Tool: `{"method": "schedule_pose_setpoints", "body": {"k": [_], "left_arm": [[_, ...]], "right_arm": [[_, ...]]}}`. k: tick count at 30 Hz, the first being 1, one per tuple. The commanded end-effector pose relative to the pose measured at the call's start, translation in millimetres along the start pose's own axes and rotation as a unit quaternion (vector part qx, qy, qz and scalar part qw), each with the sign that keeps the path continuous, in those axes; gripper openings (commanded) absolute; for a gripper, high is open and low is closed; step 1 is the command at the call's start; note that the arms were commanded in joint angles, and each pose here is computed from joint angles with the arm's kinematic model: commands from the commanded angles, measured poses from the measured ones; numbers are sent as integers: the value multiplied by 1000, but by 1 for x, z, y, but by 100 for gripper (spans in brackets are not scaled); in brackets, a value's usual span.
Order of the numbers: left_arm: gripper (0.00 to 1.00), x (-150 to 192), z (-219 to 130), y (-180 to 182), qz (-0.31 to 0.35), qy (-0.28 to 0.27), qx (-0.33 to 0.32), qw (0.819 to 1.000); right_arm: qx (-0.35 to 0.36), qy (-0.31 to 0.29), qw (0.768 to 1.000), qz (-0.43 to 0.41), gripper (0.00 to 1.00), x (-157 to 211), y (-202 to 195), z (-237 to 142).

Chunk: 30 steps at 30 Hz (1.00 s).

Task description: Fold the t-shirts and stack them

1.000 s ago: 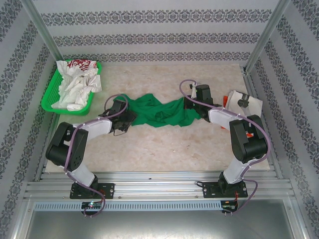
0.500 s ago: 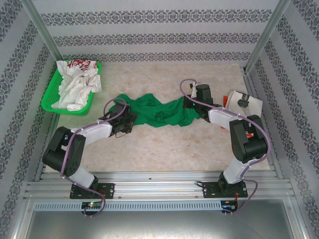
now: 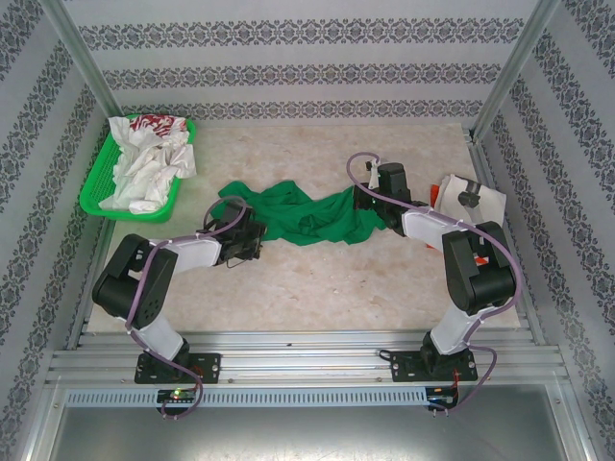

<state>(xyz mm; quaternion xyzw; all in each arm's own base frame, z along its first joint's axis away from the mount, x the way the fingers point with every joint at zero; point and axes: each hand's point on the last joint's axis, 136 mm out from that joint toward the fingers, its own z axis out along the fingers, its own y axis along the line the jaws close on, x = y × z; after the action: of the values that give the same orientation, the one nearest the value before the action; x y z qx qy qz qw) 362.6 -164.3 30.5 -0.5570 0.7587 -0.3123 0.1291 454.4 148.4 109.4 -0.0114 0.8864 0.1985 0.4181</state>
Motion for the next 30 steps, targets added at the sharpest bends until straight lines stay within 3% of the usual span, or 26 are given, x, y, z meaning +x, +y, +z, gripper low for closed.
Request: {"method": "schedule_pose_setpoints", "body": {"k": [1, 6, 19, 22, 25, 27, 29, 30], "left_arm": [[42, -3, 5, -20, 4, -14, 25, 1000], [35, -4, 8, -29, 20, -18, 25, 999], [34, -13, 17, -21, 22, -32, 14, 999], [23, -15, 20, -19, 21, -33, 14, 999], [0, -16, 18, -21, 27, -37, 19, 999], [0, -18, 12, -23, 33, -43, 25, 998], [0, -20, 2, -26, 42, -53, 30, 997], [0, -22, -3, -27, 47, -58, 32, 997]], "right_arm": [[-12, 0, 1000, 8, 6, 2, 1, 0], [-20, 4, 1000, 15, 6, 8, 5, 4], [-20, 3, 1000, 14, 5, 7, 7, 4], [-20, 0, 1000, 12, 6, 4, 7, 1], [-18, -6, 1000, 9, 6, 1, 8, -4], [-13, -17, 1000, 6, 16, -4, 8, -12], [0, -35, 999, 3, 45, -9, 5, -25], [9, -45, 999, 5, 54, -11, 2, -32]]}}
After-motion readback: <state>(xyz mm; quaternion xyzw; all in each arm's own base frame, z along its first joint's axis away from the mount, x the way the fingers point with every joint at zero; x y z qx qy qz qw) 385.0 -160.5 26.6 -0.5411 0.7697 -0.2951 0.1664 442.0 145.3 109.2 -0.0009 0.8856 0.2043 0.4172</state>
